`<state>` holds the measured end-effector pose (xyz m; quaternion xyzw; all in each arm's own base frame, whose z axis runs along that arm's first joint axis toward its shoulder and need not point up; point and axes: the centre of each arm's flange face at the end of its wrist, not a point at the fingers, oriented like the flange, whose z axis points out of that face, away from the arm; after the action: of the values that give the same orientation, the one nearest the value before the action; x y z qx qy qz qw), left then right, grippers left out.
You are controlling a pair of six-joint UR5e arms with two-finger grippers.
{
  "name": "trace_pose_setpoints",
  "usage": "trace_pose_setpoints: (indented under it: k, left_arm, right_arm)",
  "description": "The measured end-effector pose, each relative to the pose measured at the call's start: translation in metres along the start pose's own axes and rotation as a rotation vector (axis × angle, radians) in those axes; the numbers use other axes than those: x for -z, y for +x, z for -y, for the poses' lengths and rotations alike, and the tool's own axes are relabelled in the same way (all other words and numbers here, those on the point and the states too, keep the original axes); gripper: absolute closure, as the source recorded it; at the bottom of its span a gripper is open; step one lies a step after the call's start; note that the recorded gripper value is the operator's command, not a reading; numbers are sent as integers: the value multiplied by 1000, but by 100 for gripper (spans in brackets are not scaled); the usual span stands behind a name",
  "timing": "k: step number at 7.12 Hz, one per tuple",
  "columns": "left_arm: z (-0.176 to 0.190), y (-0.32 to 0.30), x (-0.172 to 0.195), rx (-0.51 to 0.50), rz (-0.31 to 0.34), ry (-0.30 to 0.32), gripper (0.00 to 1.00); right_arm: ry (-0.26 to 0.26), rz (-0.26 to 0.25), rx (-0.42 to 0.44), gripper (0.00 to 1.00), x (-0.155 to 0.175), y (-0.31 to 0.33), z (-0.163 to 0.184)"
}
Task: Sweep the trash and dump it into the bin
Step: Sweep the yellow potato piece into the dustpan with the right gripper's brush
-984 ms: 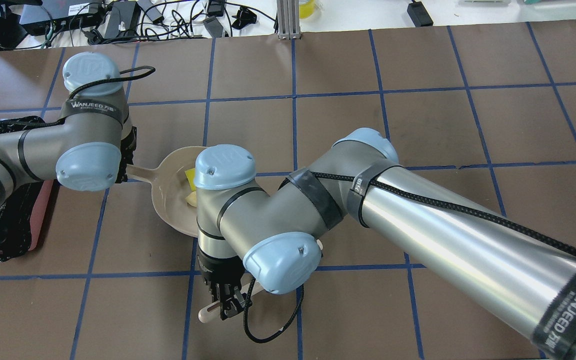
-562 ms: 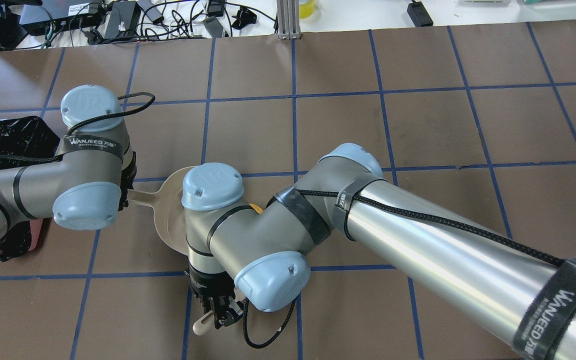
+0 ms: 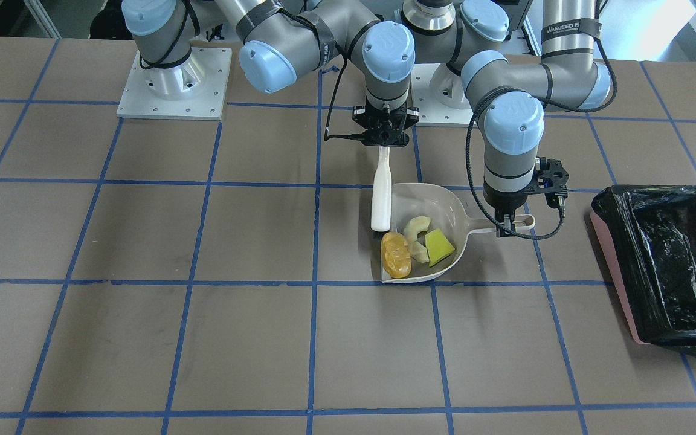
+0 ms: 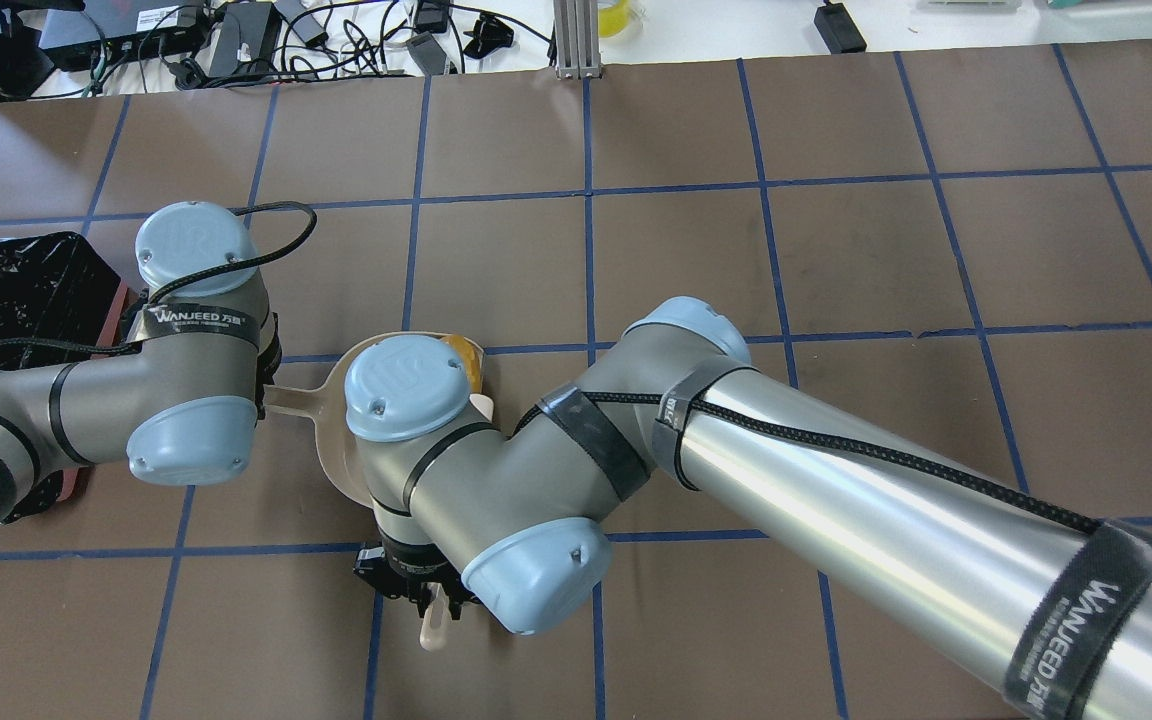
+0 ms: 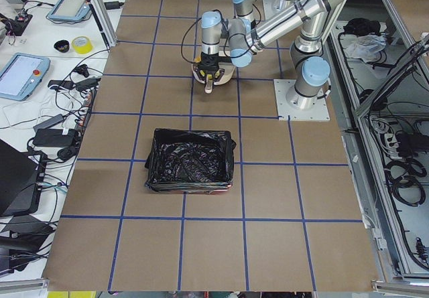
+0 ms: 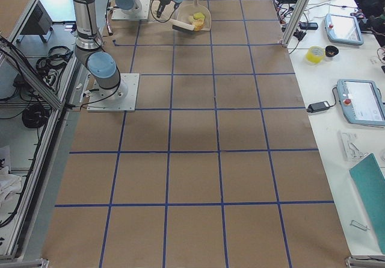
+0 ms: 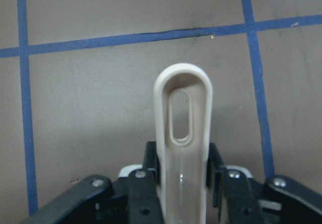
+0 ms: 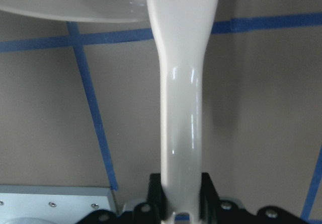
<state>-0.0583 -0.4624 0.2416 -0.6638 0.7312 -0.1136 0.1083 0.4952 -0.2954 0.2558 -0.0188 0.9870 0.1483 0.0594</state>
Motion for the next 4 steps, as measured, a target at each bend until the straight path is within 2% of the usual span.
trace_pose_setpoints:
  k: [1, 2, 3, 4]
  left_arm:
    - [0, 0, 0, 1, -2, 0, 100]
    - [0, 0, 0, 1, -3, 0, 100]
    - [0, 1, 0, 1, -2, 0, 100]
    - [0, 1, 0, 3, -4, 1, 100]
  right_arm:
    - [42, -32, 156, 98, 0, 2, 6]
    - [65, -60, 228, 98, -1, 4, 10]
    - [71, -68, 224, 98, -2, 6, 14]
    - [67, -66, 177, 98, -1, 9, 17]
